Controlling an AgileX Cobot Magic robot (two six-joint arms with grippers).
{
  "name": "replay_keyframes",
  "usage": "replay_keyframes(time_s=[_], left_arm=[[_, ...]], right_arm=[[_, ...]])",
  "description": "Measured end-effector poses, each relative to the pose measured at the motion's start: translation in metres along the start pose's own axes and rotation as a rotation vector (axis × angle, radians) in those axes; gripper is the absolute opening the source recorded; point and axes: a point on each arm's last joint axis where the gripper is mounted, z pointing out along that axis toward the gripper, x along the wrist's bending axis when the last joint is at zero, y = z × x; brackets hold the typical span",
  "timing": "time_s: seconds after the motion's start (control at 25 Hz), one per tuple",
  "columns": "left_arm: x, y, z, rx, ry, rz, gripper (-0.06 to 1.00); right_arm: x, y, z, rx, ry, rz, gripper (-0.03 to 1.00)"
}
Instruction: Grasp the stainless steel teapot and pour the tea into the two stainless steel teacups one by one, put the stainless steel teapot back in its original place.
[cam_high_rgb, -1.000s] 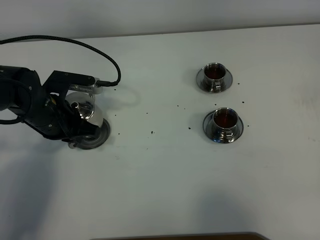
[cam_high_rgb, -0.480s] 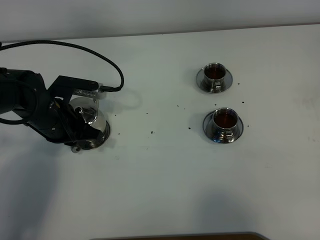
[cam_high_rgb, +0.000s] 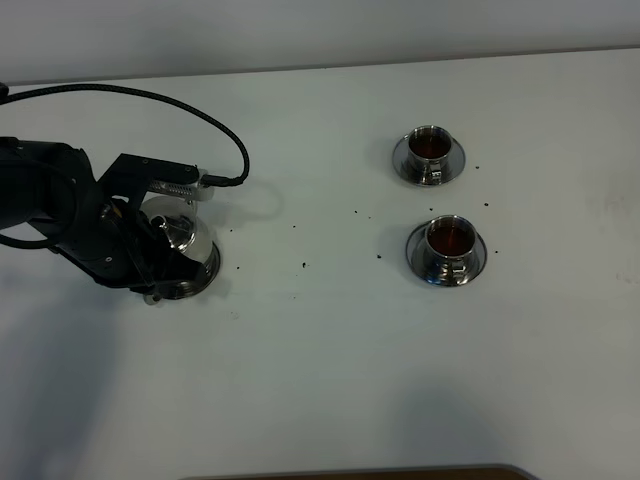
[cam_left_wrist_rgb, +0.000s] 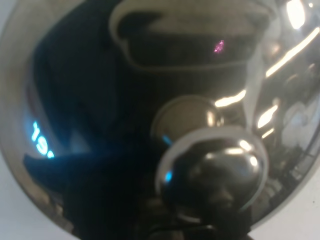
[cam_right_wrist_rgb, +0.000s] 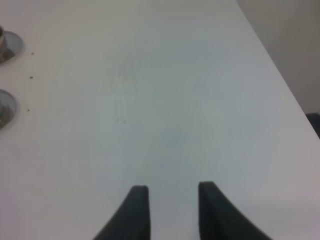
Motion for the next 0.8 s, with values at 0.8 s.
replay_keyframes(time_s=[0.8], left_arm=[[-0.005,-0.027,-0.057,0.121,-0.022,-0.018,0.5]], right_arm=[[0.0,0.0,0.0,0.0,0.0,0.0,0.24]])
